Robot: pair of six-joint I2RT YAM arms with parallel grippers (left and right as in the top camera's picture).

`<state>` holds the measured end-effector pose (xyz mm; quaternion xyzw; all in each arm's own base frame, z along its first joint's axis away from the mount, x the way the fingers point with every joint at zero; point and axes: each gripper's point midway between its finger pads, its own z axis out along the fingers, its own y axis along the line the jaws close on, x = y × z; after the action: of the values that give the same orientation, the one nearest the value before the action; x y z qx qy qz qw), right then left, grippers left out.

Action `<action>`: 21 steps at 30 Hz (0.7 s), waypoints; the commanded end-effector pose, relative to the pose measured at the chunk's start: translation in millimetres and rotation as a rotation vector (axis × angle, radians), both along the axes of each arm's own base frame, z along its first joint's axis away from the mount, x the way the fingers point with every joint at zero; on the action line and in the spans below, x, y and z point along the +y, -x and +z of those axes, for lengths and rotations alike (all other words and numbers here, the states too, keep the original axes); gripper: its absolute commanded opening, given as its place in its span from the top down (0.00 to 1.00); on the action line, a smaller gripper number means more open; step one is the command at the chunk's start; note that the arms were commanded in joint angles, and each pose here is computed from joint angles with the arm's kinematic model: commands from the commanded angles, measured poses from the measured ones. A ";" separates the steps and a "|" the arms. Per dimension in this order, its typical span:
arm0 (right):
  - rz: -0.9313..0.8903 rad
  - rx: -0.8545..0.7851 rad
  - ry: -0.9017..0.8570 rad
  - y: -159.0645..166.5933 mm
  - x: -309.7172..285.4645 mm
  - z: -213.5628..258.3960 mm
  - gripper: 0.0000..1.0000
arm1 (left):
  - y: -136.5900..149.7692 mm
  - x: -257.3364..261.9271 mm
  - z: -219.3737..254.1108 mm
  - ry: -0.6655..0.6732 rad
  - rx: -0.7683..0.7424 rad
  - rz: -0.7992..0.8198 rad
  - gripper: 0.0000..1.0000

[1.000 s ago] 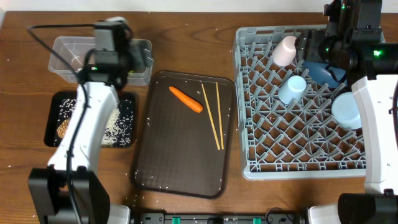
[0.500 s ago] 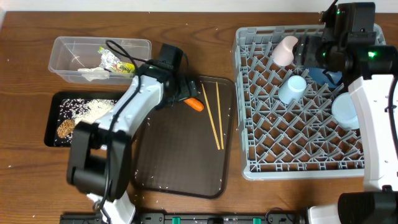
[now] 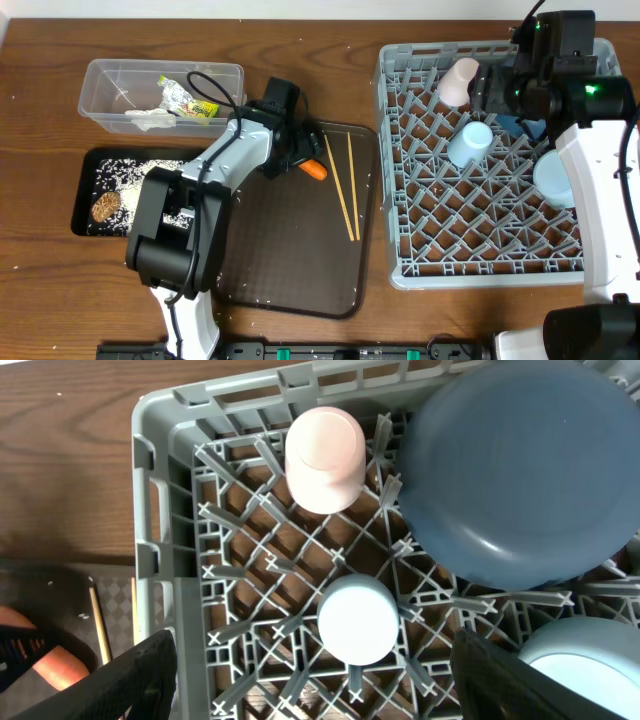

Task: Sort waste into correct bins and load items into the dishwasher rack
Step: 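Reach the left gripper to the carrot on the tray and grasp it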

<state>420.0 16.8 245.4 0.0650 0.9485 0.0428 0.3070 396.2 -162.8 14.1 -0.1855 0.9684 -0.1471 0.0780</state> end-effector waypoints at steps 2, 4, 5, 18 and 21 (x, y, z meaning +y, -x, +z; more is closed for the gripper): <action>-0.008 0.010 -0.001 -1.2 -2.2 -4.7 0.20 | 5.3 0.3 -13.3 -0.004 0.038 -0.003 0.45; -0.008 0.011 -0.001 -0.9 -2.2 -4.9 0.20 | 6.6 -0.9 -13.5 -0.007 0.039 -0.016 0.51; -0.008 0.012 -0.001 -0.8 -2.2 -5.0 0.20 | 7.0 -1.7 -13.5 -0.009 0.037 -0.026 0.52; -0.006 0.012 0.015 -0.8 -4.2 -5.1 0.20 | 52.8 18.3 -9.1 -0.094 0.215 -0.196 0.53; -0.005 0.008 0.015 -1.5 -4.1 -4.6 0.19 | 58.8 29.0 -6.9 -0.154 0.239 -0.227 0.53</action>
<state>420.1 16.6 245.3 0.0650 0.9485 0.0422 0.3072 329.6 -142.0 6.1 -0.1191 0.9886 -0.0770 -0.0499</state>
